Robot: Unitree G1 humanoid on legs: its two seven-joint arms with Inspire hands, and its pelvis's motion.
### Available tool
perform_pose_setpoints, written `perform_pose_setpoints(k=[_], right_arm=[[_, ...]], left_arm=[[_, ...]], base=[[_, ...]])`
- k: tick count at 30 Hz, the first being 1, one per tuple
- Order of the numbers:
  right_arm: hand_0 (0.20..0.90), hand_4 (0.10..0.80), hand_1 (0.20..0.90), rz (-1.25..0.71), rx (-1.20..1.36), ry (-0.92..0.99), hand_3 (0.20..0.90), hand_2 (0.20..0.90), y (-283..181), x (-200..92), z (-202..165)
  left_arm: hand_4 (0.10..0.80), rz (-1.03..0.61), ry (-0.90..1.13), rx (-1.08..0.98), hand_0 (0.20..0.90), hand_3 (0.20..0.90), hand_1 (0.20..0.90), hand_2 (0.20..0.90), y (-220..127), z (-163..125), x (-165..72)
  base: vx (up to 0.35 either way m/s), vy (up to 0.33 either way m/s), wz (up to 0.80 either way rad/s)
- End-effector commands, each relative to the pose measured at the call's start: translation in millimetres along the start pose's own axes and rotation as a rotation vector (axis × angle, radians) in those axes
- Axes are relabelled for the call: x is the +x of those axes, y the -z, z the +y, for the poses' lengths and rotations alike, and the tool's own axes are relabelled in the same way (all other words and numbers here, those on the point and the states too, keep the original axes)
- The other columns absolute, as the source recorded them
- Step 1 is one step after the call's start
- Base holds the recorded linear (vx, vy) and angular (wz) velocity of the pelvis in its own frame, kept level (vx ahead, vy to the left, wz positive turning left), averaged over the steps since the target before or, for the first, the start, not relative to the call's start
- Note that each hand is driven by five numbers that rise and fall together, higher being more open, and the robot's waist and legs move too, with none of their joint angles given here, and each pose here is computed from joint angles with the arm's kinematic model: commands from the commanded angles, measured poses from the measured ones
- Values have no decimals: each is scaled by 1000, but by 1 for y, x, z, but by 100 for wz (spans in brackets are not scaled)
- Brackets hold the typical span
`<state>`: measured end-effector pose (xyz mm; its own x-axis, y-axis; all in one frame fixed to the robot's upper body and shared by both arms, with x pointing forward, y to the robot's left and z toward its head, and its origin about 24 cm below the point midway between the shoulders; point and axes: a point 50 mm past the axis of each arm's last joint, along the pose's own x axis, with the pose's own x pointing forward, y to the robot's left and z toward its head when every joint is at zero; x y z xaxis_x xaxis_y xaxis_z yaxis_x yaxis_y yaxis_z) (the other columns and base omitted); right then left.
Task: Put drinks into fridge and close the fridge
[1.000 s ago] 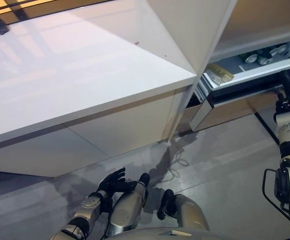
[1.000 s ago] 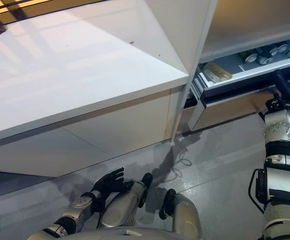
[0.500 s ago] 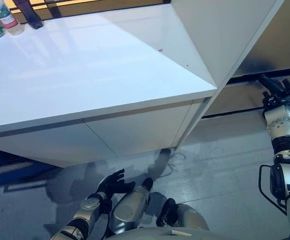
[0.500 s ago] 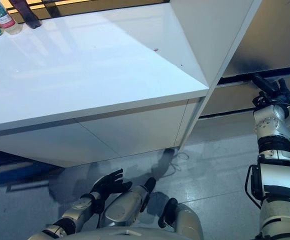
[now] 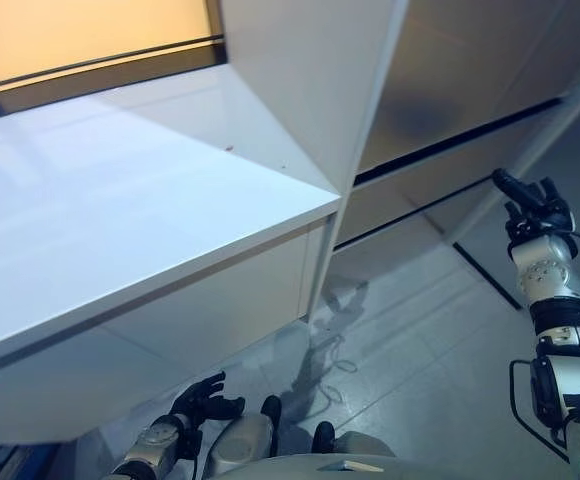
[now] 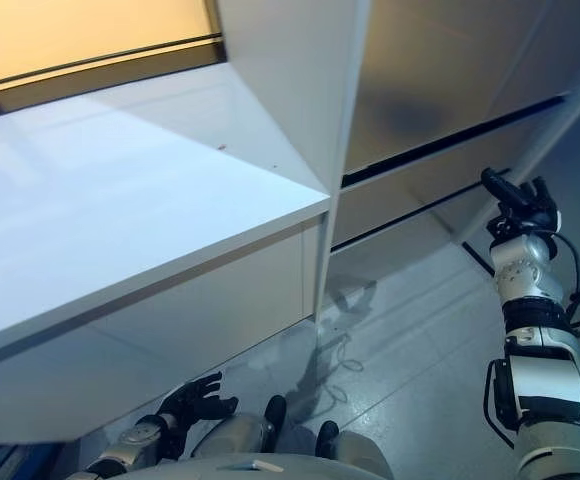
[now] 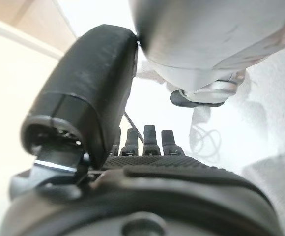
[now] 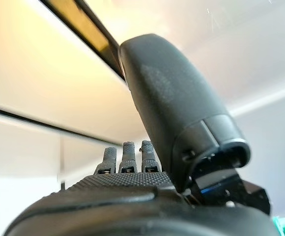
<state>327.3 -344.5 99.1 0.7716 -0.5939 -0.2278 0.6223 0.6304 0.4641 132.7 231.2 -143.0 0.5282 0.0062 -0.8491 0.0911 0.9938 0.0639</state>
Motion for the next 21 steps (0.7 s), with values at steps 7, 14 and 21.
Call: perform_pose_setpoints(k=[7,14,21], right_arm=[[900,800,900,55,-138,-47,900,900,48,-20,-33],[900,800,900,286,-633,-117,900,900,126,-55,-97],[900,800,900,715,-894,-93,900,900,194,-119,-176]], left_arm=[[800,10,33,-2,900,900,900,900,1,-10,2],[800,13,16,-45,900,900,900,900,2,-9,2],[800,67,-3,-70,900,900,900,900,19,1,-3]], base=[[-32,-77,-26],[-27,-44,-17],[5,-29,-2]])
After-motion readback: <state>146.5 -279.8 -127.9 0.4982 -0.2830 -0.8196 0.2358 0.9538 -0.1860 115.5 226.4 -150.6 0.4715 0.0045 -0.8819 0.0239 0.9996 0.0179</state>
